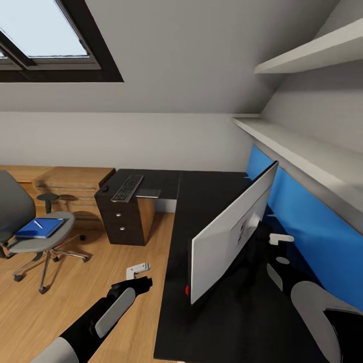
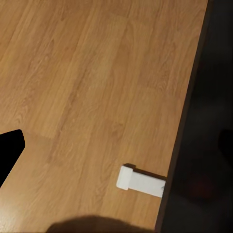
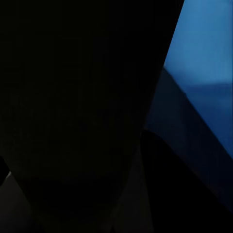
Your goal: In the bedroom, organize the workspace by keeping the computer under the desk, ensuring the monitor is on the desk, placing the keyboard on the desk next to the monitor, placing the mouse on the desk next to the keyboard, moving the folder from the swivel chair onto the desk next to the mouse, stacking the notebook on top of the folder with the pen on top of the notebook, and positioning the swivel chair next to the desk.
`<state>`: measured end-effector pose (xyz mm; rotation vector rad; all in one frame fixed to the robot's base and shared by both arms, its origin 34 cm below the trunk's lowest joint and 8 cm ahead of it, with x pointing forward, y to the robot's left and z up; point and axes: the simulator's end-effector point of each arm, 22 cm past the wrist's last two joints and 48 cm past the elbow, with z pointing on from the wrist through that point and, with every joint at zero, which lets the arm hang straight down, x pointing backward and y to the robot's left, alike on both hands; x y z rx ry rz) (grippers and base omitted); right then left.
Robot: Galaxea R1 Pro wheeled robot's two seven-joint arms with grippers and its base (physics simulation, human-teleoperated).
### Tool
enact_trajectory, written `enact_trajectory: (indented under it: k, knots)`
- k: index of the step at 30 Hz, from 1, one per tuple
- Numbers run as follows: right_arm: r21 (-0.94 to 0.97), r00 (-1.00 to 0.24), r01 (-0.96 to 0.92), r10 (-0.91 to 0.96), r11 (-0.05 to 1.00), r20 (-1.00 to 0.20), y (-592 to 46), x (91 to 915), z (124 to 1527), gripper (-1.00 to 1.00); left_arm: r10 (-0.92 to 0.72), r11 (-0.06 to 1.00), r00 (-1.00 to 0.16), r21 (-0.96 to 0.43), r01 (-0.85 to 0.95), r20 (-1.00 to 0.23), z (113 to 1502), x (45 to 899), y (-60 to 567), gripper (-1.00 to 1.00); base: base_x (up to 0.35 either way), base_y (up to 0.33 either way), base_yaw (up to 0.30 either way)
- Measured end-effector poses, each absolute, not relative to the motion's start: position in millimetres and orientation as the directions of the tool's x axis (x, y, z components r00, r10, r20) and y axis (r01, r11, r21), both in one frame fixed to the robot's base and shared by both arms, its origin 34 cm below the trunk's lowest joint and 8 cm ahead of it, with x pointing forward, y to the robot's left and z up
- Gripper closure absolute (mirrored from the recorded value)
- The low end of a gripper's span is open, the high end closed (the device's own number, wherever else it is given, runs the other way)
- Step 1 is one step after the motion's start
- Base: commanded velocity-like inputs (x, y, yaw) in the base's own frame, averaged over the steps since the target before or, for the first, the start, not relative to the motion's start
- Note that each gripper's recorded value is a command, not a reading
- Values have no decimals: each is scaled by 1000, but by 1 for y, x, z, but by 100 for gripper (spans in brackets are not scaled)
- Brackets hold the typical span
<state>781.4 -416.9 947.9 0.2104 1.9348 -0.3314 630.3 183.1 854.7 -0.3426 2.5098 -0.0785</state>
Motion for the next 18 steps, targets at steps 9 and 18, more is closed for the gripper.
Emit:
enact_trajectory:
  k: [9,18]
  knots:
    - [-130,-376,302,-7,945,-926,-417,781,948,100,-262,965,-789,-133,-226,-555,854,630,183,-100,17,-8,0]
    - [-126,-375,308,-2,943,-927,-419,781,947,100,-262,965,-789,-133,-226,-555,854,630,183,-100,0,0,-175]
